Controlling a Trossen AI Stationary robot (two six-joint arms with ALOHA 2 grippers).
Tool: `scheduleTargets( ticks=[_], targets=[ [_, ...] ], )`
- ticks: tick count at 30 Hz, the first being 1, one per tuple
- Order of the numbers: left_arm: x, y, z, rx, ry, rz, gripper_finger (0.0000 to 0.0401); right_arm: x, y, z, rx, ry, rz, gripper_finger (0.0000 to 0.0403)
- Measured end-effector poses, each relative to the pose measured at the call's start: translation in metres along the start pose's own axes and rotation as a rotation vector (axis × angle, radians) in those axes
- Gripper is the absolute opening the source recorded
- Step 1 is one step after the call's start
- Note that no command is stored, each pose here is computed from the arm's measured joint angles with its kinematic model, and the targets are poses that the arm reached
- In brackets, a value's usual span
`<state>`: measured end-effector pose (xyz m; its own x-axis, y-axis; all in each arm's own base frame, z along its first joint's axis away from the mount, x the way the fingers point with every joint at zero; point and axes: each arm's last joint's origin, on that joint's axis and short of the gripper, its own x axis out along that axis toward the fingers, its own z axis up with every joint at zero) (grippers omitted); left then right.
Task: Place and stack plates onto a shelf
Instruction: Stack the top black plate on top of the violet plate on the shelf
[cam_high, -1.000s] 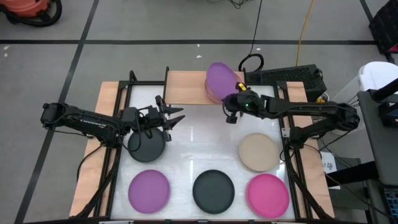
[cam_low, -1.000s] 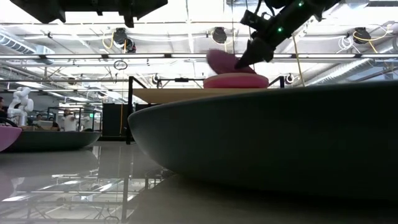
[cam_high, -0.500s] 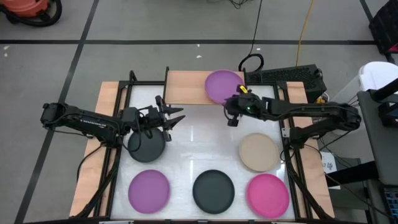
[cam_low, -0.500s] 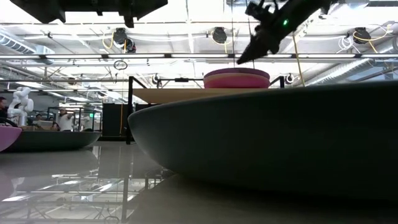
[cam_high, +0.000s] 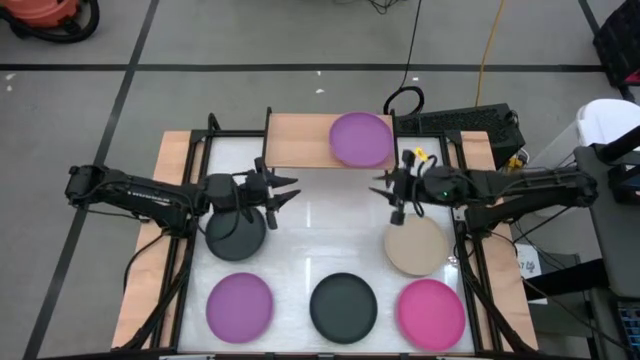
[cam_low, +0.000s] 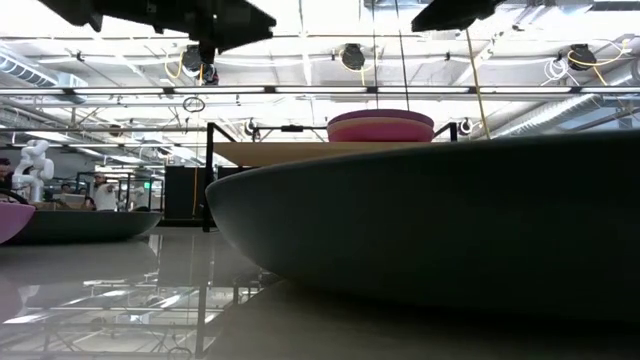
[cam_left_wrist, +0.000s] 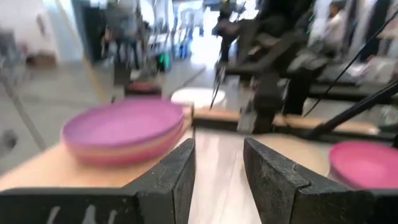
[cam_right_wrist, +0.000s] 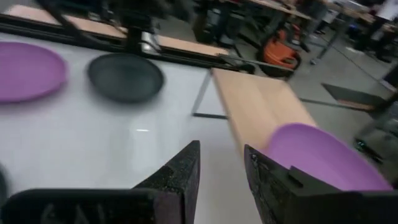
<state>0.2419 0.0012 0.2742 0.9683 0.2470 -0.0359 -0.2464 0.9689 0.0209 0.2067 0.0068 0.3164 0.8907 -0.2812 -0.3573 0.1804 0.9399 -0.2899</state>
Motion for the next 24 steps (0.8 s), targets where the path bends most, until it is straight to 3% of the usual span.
scheduleTargets(
  ticks=[9,19,24],
  targets=[
    [-0.002,-0.001,-0.011,-0.125,0.312,0.069,0.0143,-0.005,0.029,-0.026,-0.004,-0.010,0.103,0.0109],
    [-0.024,-0.006,-0.044,-0.260,0.683,0.161,0.0143,-0.030,0.041,-0.040,-0.011,-0.035,-0.017,0.0109],
    [-0.034,-0.005,-0.053,-0.299,0.796,0.226,0.0143,-0.048,0.038,-0.036,0.009,-0.109,0.000,0.0109]
  ],
)
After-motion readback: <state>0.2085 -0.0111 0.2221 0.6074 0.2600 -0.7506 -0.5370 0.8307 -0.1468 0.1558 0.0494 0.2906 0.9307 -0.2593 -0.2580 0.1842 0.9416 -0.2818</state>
